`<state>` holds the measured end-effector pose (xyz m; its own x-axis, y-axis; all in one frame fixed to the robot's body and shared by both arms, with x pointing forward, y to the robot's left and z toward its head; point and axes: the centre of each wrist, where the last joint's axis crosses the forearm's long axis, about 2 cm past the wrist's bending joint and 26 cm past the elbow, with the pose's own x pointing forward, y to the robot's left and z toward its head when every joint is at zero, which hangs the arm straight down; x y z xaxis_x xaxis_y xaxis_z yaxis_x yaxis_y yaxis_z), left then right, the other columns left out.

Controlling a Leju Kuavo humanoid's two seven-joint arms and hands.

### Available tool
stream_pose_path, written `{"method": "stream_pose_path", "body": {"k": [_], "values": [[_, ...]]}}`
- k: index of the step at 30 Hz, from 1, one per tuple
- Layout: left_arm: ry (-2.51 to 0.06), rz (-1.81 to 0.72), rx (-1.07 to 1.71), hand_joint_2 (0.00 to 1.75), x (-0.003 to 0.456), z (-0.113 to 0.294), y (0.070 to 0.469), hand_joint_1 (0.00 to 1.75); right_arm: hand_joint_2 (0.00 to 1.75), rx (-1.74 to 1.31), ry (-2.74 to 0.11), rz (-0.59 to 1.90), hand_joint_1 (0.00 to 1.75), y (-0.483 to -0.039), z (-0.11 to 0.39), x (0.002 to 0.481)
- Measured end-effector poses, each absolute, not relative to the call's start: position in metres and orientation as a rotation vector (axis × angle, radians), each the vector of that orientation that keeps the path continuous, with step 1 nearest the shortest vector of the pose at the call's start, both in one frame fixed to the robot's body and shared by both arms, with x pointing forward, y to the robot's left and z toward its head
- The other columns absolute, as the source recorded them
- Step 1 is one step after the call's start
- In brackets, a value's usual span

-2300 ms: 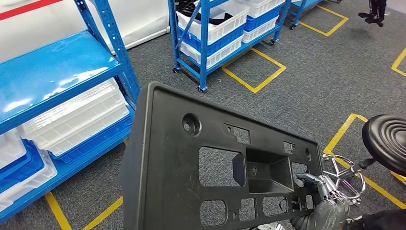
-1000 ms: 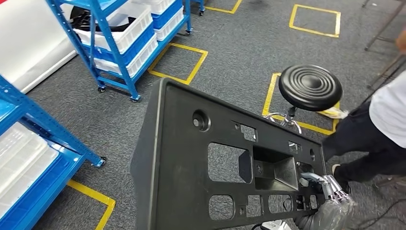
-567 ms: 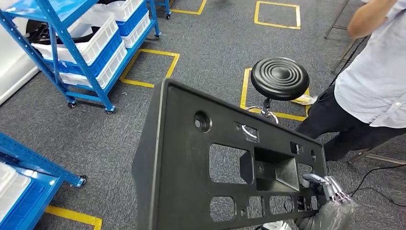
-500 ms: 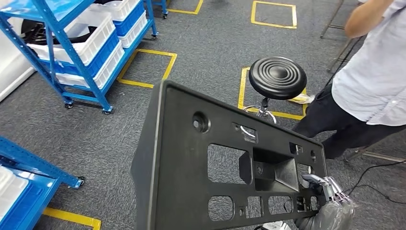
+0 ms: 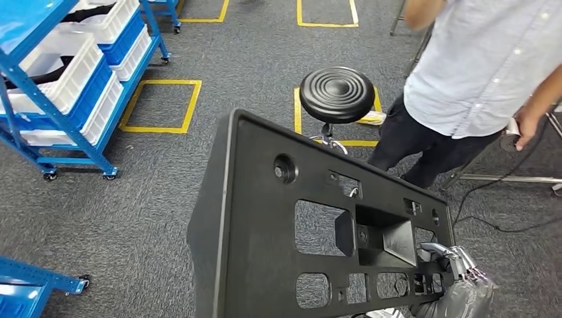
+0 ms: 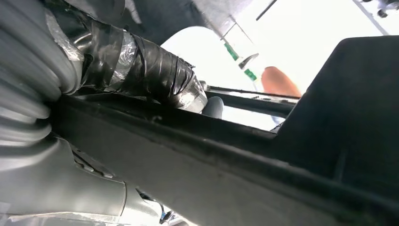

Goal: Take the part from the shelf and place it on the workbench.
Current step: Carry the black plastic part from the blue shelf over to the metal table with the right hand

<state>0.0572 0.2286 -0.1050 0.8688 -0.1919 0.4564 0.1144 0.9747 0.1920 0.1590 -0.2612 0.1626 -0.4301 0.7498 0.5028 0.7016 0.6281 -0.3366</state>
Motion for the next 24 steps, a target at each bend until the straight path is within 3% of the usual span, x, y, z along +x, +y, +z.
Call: {"method": "stream_pose_path", "body": {"k": [24], "values": [[-0.496,-0.159,0.149,1.75,0.0527,-0.1057,0.2290,0.00,1.75,-1.136,-2.221,0.095,1.73,-0.2630,0.1623,0.1587]]}}
